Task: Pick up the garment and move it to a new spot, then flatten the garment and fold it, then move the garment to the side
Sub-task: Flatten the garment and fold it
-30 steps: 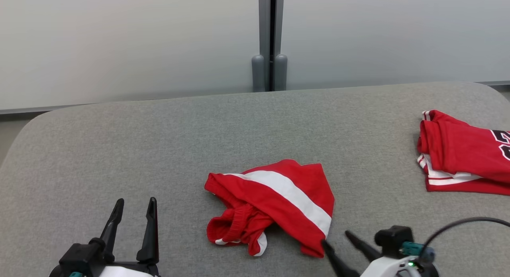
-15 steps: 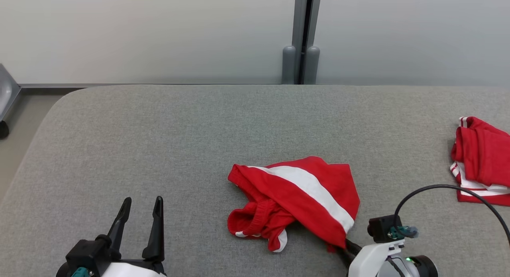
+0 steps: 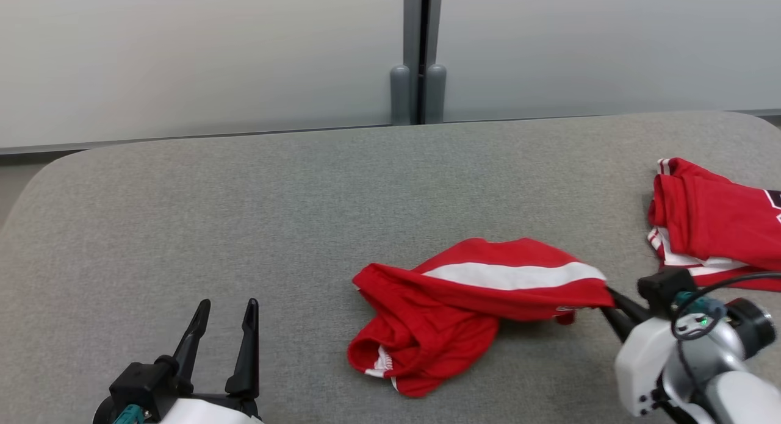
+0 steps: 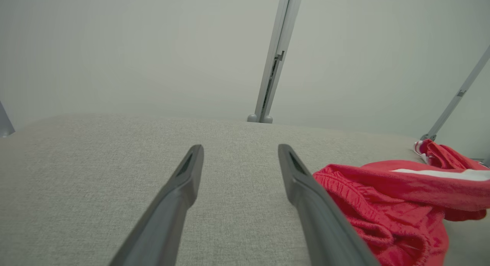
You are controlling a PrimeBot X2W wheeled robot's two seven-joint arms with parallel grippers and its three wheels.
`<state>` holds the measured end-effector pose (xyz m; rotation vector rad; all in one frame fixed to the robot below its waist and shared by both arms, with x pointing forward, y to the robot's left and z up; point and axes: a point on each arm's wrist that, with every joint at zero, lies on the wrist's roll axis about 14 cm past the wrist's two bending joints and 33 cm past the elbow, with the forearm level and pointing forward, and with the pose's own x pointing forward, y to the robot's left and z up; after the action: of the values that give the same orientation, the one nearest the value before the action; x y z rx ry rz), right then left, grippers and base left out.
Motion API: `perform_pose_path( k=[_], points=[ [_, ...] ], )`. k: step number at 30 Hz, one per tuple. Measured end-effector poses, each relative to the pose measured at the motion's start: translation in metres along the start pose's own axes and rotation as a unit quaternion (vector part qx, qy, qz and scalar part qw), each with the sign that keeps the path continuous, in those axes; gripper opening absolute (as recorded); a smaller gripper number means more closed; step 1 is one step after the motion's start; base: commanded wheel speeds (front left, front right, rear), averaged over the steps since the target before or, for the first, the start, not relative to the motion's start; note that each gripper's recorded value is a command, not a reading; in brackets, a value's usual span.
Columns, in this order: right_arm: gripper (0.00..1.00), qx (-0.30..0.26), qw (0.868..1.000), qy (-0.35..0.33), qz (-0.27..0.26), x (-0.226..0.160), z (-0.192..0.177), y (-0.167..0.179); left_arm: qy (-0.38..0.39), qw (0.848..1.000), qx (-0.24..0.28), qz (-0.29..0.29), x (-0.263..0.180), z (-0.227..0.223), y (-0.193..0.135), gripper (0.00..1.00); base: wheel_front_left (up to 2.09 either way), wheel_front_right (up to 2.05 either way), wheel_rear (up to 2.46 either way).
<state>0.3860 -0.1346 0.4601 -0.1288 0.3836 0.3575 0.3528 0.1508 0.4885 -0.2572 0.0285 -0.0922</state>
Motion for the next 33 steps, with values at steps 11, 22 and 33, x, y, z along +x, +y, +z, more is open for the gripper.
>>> perform_pose_path(
  k=[11, 22, 33],
  points=[
    [1.0, 0.012, 0.993, 0.104, -0.046, -0.031, -0.075, -0.048, 0.036, 0.999, -0.004, -0.026, 0.013, -0.017, -0.012, 1.0, 0.0, 0.0, 0.0],
    [1.0, 0.032, 0.996, -0.023, -0.079, -0.035, -0.011, -0.064, 0.031, 0.999, 0.009, -0.037, 0.018, -0.005, -0.014, 1.0, 0.0, 0.0, 0.0],
    [1.0, 0.041, 0.973, -0.185, -0.133, -0.065, 0.065, -0.076, 0.017, 0.998, 0.025, -0.049, 0.027, 0.016, -0.016, 1.0, 0.0, 0.0, 0.0]
  ],
)
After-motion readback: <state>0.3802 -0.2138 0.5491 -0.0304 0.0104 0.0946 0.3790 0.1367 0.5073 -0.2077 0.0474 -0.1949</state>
